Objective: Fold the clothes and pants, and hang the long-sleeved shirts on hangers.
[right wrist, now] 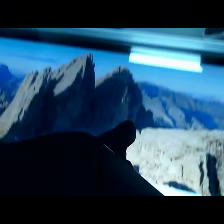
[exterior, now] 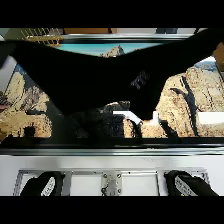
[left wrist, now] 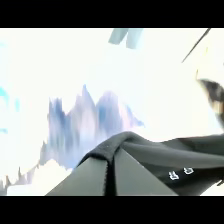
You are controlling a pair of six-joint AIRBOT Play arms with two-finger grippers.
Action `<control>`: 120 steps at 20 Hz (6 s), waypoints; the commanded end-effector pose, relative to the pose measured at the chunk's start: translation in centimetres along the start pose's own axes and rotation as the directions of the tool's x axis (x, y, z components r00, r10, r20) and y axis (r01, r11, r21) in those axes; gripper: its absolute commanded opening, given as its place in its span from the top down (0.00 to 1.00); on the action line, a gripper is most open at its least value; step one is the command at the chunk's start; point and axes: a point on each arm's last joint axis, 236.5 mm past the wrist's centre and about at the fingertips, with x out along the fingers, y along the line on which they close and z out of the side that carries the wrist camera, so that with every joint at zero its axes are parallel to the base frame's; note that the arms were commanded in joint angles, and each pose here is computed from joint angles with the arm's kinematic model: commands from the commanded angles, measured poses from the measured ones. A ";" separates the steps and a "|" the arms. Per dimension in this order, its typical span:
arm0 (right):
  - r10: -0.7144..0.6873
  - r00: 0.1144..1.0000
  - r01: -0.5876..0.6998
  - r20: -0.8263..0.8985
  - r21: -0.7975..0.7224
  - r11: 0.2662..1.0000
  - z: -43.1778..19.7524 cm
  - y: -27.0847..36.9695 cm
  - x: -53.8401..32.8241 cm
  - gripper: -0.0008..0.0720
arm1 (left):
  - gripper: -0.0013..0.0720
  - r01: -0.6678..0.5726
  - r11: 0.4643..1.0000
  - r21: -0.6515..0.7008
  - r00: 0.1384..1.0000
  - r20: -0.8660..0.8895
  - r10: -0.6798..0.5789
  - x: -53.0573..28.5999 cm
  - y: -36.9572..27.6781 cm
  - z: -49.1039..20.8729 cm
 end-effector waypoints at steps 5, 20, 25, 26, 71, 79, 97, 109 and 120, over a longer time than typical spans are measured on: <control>-0.061 0.944 0.095 0.323 -0.089 0.991 5.8 2.7 -14.1 0.98 | 0.98 -0.108 0.984 0.140 0.915 0.401 0.044 -15.0 -7.0 5.8; 0.090 0.760 0.076 -0.644 0.224 0.972 -19.8 -2.9 12.2 0.98 | 0.98 -0.376 0.886 -0.271 0.875 -0.418 0.244 10.1 20.1 -14.9; 0.072 0.796 0.105 -0.601 0.254 0.962 -24.2 -5.9 23.6 0.98 | 0.98 -0.323 0.917 -0.232 0.842 -0.512 0.167 25.5 23.4 -21.4; 0.061 0.812 0.111 -0.581 0.256 0.960 -24.3 -6.3 24.8 0.97 | 0.98 -0.309 0.923 -0.228 0.836 -0.528 0.149 27.8 23.4 -22.2; 0.143 0.577 0.463 -0.804 0.466 0.754 -45.7 -10.9 5.8 0.29 | 0.98 -0.552 0.821 -0.147 0.568 -0.787 0.241 18.0 22.8 -41.0; 0.390 0.633 0.325 -0.669 0.687 0.650 -52.0 -6.4 13.2 0.29 | 0.98 -0.529 0.836 -0.146 0.585 -0.777 0.234 18.4 21.8 -40.8; 0.270 0.718 0.052 -0.642 0.436 0.899 -41.7 -6.1 17.1 0.98 | 0.98 -0.491 0.854 -0.172 0.681 -0.687 0.253 19.8 22.1 -33.3; -0.002 0.954 0.034 0.299 -0.101 0.994 2.8 0.5 -6.5 0.98 | 0.98 0.000 1.000 0.007 0.940 0.341 -0.002 -4.4 -2.1 8.0; 0.035 0.983 -0.049 0.179 0.077 0.996 -0.9 3.6 -9.7 0.98 | 0.98 -0.004 1.000 0.021 0.967 0.253 -0.002 -8.3 -3.5 4.6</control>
